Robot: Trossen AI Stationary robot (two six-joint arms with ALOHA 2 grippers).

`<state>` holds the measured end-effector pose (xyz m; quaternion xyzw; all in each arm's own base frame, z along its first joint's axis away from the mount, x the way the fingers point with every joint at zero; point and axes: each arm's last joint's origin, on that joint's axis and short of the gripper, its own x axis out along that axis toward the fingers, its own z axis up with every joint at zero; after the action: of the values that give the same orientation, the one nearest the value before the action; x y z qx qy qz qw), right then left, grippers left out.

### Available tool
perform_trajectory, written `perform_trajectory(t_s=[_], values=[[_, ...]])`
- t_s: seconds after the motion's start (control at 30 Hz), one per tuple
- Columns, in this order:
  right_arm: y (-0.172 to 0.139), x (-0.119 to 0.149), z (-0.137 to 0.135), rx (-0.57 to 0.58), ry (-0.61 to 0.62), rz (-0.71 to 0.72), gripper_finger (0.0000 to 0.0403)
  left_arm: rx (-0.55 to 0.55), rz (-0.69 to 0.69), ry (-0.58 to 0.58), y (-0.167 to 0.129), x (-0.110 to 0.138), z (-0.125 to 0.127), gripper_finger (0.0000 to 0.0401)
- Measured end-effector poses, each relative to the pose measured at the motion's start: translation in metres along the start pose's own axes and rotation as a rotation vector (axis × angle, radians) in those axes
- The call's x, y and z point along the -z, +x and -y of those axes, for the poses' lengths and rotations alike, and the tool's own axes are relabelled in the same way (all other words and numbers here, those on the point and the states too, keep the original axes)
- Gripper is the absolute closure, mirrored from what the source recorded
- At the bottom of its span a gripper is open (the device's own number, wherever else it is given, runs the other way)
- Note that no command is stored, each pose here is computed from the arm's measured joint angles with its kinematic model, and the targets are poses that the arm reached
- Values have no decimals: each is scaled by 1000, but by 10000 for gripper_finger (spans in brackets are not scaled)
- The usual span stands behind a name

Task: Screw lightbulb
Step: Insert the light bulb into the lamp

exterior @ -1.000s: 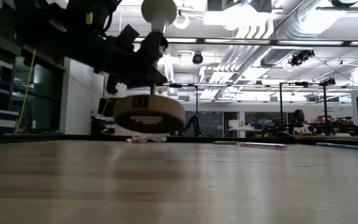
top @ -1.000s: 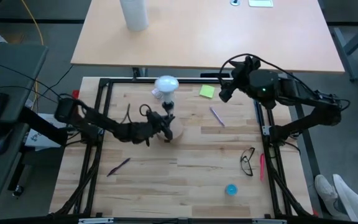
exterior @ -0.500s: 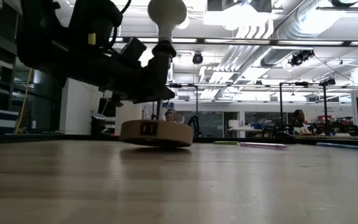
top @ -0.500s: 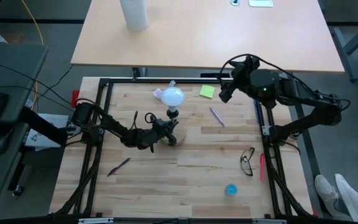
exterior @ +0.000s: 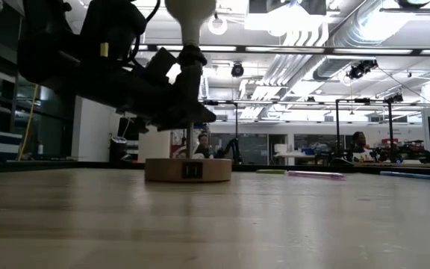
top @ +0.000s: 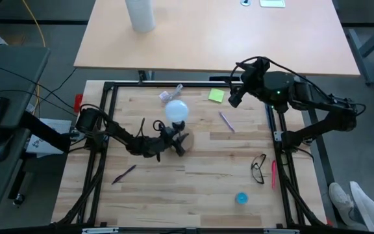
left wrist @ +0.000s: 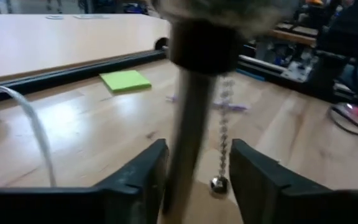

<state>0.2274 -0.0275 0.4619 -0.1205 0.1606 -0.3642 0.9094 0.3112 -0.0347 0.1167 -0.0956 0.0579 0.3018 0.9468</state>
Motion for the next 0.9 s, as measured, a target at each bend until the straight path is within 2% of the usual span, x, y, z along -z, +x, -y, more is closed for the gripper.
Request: perform_trajectory(t_s=[0.27,0.43,0.53,0.6,0.73,0.77,0.9], values=[[0,-2,-2,-70,63,20,82,22,1,33,-10,-11,7,195],[0,-4,-3,-121,121,44,117,-7,-35,116,-24,-22,4,186],[2,-6,-5,-148,141,60,166,-22,-63,140,-34,-28,-3,185],[4,-7,-9,-172,165,62,214,-34,-75,130,-40,-33,-8,185],[12,-10,-18,-263,213,88,355,-53,-79,124,-51,-52,-15,185],[14,-10,-21,-284,216,92,378,-54,-81,132,-54,-57,-17,185],[29,-10,-36,-384,265,84,396,-66,-75,158,-68,-77,-26,185]])
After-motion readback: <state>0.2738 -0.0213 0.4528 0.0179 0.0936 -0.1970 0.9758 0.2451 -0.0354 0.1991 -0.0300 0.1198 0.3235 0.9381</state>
